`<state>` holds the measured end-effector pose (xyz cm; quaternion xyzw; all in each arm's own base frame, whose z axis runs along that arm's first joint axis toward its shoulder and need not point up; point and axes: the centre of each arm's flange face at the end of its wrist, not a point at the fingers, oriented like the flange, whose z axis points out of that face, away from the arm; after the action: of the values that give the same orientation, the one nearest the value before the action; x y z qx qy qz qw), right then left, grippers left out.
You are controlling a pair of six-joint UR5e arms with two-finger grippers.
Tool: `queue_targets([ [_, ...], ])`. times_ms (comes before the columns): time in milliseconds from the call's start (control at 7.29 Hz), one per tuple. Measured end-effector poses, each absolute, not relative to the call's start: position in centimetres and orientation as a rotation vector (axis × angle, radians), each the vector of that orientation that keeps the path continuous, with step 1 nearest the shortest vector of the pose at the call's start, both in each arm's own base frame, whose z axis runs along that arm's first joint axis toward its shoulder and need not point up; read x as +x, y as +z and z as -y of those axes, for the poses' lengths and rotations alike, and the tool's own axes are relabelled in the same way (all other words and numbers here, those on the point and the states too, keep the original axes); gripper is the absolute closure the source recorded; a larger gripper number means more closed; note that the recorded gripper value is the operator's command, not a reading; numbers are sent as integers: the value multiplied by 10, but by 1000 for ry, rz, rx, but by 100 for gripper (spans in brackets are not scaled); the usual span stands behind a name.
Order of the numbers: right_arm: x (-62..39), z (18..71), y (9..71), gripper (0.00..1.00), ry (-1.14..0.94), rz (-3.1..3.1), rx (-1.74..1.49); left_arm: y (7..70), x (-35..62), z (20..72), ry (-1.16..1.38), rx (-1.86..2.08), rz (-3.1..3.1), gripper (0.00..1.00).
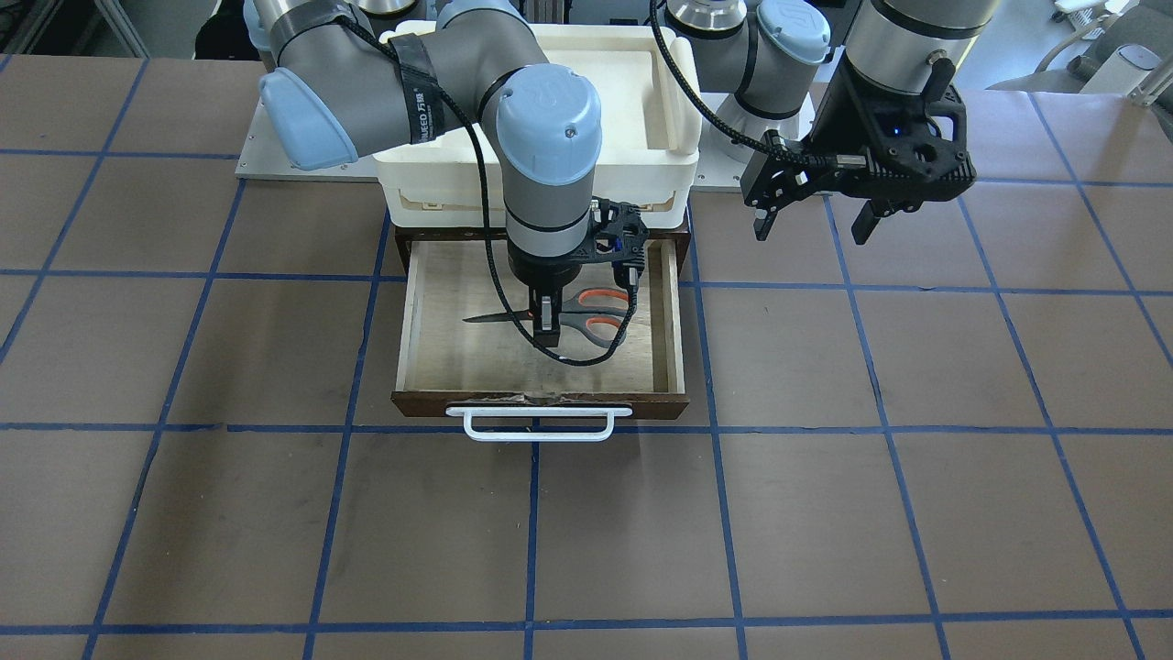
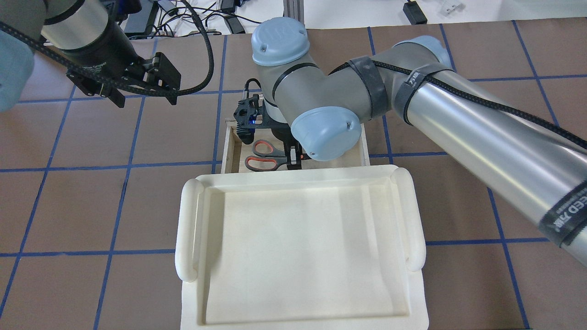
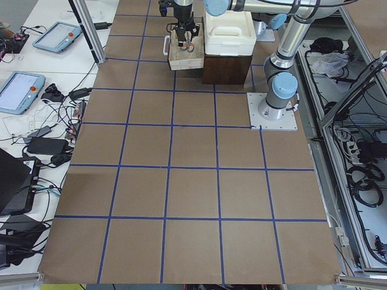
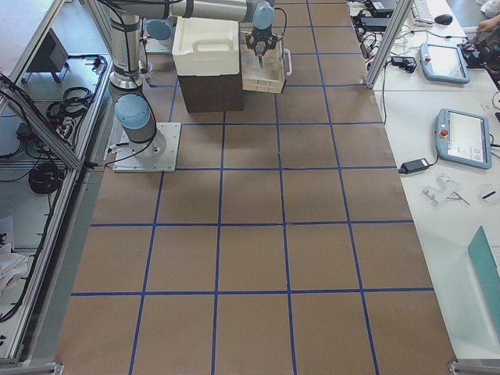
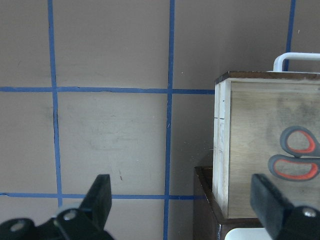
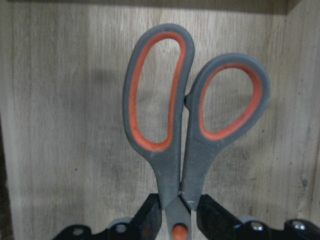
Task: Put scissors in drawer and close it
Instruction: 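Lower the scissors into the open drawer with the right gripper, then open the right gripper, release the scissors, and raise it away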
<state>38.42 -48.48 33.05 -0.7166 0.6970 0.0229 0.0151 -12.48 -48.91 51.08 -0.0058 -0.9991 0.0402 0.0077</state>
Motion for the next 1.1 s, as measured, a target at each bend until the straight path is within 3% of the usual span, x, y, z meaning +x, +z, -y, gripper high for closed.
queue_targets([
  [137,386,485,328,44,63,-2172,-2213,510,-125,488,128,-40,3123,0],
  [274,387,485,326,14,61,-2174,-2205,510,-125,489,130,-48,3122,0],
  [411,387,485,327,0,57,-2177,-2201,511,-127,491,132,-54,3121,0],
  [823,376,485,358,0,-21,-2407,-1972,512,-125,492,128,-41,3122,0],
  [1097,323,498,409,0,-147,-2738,-1500,503,-129,500,155,11,3086,0],
])
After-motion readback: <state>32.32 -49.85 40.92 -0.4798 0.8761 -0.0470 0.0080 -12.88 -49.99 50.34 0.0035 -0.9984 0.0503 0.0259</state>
